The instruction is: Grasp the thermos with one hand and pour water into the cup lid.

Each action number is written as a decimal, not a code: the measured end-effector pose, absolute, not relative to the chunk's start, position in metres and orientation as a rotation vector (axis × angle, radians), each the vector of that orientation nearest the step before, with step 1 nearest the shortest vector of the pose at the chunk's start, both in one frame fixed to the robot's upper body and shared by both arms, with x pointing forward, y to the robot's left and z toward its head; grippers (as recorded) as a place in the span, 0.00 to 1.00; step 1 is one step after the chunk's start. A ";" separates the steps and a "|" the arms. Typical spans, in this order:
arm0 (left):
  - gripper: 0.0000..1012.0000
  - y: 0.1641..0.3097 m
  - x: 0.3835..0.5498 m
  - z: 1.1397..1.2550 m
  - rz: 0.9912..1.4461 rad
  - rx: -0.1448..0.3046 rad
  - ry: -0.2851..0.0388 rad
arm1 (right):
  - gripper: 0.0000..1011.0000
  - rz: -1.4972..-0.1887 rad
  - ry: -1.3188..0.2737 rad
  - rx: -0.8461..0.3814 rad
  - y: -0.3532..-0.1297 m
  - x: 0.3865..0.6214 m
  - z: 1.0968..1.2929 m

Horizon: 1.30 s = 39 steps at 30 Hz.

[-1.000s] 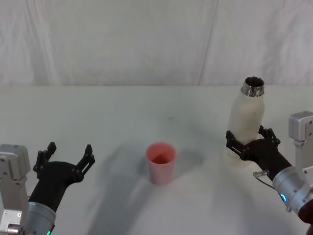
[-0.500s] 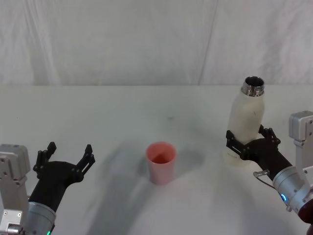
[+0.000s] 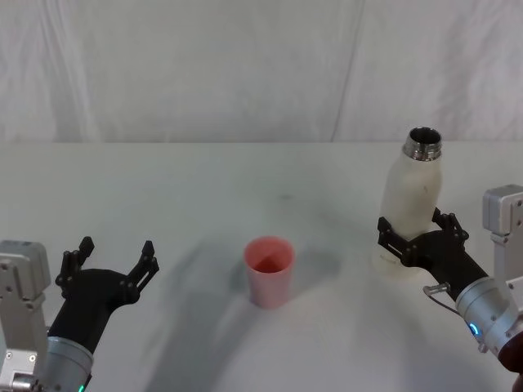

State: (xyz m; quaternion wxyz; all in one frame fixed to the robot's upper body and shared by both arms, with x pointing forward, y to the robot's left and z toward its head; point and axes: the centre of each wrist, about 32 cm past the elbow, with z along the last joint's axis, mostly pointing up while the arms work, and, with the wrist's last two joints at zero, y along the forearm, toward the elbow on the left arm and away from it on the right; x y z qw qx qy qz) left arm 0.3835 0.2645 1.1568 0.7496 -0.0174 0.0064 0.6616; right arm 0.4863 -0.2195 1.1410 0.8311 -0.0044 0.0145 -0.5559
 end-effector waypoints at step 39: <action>0.99 0.265 0.384 1.157 1.446 -0.038 0.014 | 0.99 -1.193 0.038 -0.001 -0.231 0.475 1.138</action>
